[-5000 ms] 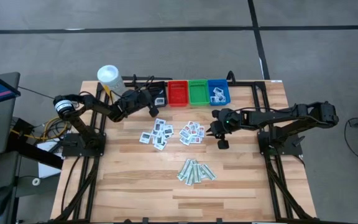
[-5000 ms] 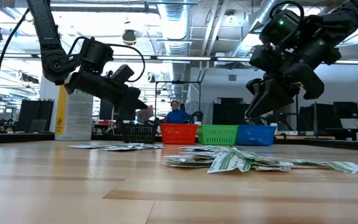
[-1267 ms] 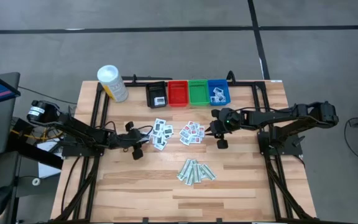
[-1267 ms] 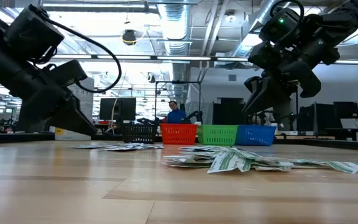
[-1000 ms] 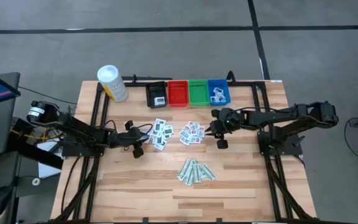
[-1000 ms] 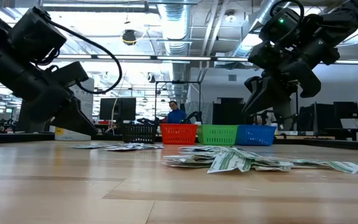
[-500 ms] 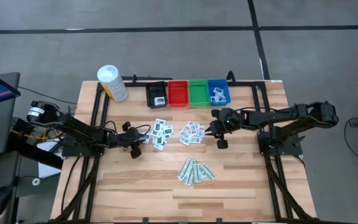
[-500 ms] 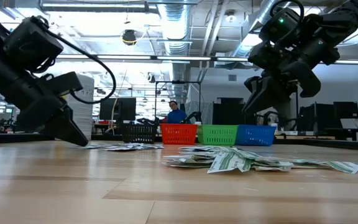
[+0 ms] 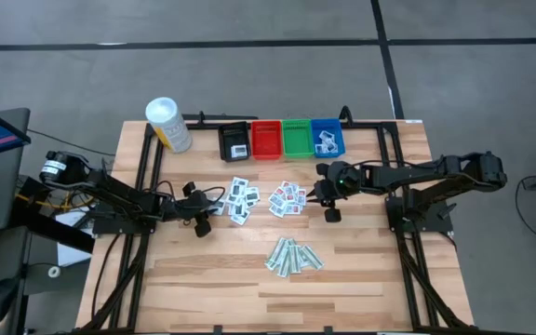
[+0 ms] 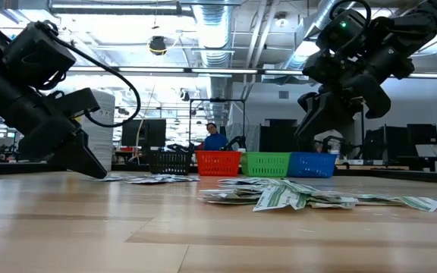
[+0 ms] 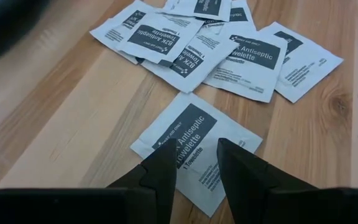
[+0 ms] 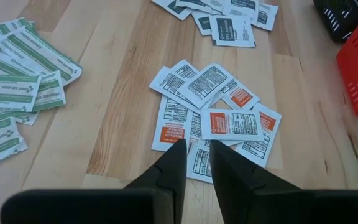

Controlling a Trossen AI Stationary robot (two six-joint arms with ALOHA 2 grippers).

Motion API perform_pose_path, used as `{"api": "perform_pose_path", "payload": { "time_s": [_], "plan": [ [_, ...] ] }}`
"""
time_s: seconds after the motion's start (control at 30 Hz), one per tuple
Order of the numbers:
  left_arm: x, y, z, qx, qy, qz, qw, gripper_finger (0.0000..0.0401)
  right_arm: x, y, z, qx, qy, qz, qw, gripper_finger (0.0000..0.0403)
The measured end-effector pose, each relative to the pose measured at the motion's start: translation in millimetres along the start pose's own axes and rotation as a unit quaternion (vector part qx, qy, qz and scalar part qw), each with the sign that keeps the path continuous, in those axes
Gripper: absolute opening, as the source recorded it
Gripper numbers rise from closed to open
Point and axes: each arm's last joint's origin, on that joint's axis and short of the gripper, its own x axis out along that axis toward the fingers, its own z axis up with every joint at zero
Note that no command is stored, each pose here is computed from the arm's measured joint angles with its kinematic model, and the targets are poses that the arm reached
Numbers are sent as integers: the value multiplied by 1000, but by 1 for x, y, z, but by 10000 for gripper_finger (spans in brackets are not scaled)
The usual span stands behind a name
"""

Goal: Pick & Place First Aid Supplies
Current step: Put the black towelette pack into the black bin

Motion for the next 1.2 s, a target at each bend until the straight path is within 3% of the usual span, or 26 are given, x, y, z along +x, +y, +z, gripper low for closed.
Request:
{"api": "perform_pose_path", "payload": {
  "time_s": [0.2,0.73,1.2],
  "plan": [
    [0,0,0,1,3,-2,1000,108,0,0,0,0,0,0,1000,65],
    [0,-1,-1,2,8,-16,1000,7,0,0,0,0,0,0,1000,65],
    [0,-1,0,-16,-1,-17,1000,11,0,0,0,0,0,0,1000,65]
  ]
}}
